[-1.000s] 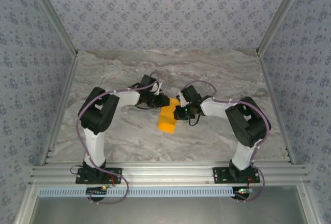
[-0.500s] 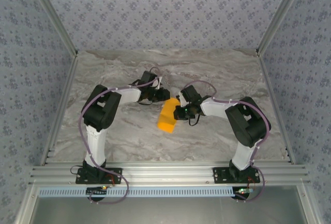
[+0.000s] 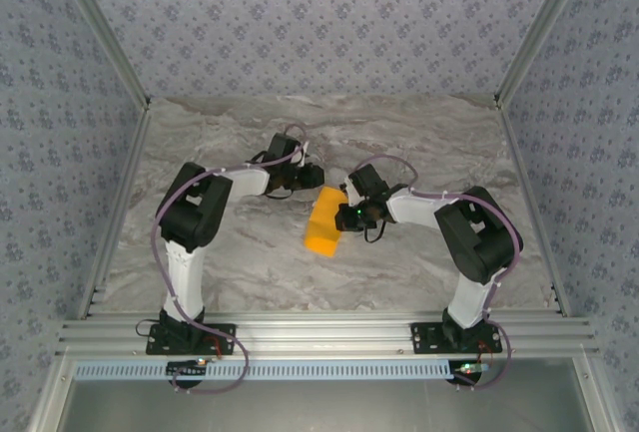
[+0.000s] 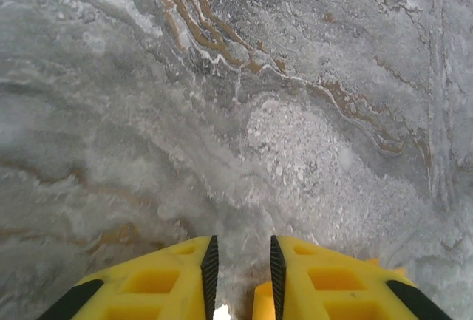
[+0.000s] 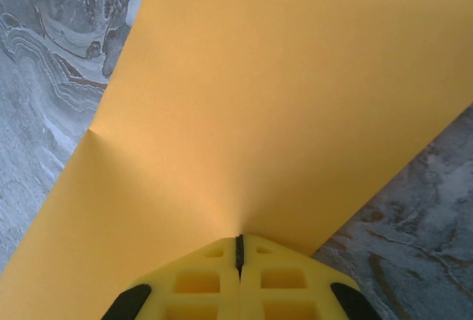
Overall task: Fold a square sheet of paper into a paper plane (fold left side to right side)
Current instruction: First fold the square sheet of paper in half at the center of the table.
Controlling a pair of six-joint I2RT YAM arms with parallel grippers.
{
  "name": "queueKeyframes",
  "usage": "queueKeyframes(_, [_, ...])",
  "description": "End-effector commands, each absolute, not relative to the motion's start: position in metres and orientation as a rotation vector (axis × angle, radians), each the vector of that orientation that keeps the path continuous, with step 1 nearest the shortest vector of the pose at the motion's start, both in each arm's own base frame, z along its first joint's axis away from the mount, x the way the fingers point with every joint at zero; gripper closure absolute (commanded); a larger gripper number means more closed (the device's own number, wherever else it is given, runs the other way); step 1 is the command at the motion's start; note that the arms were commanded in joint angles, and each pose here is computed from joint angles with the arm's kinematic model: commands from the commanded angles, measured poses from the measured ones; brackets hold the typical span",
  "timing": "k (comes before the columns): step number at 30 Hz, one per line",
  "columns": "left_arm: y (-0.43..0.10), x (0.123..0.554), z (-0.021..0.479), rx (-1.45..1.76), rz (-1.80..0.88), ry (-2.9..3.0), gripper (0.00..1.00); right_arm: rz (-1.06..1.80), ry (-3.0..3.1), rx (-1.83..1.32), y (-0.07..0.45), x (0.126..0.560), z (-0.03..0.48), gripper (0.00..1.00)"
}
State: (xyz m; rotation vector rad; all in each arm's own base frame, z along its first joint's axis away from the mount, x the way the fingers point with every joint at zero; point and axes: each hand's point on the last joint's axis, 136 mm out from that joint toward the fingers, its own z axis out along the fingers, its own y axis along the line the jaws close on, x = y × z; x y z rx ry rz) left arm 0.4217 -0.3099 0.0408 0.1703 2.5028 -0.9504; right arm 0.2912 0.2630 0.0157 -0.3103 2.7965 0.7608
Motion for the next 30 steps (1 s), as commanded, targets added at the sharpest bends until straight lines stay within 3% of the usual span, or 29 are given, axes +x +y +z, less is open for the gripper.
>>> queueKeyframes(1, [-0.315, 0.417, 0.088, 0.256, -1.035, 2.369, 0.76, 0.441, 3.072, -0.283, 0.212, 0.245, -0.040, 0.98])
queueKeyframes(7, [-0.330, 0.394, 0.080, 0.299, -1.140, 2.385, 0.78, 0.436, 3.074, -0.285, 0.212, 0.245, -0.042, 0.98])
queueKeyframes(18, [-0.354, 0.389, 0.048, 0.327, -1.186, 2.449, 0.78, 0.424, 3.078, -0.292, 0.212, 0.244, -0.041, 0.98])
queueKeyframes(30, [-0.323, 0.412, 0.004, 0.263, -0.895, 2.554, 0.78, 0.392, 3.088, -0.306, 0.209, 0.242, -0.041, 0.98])
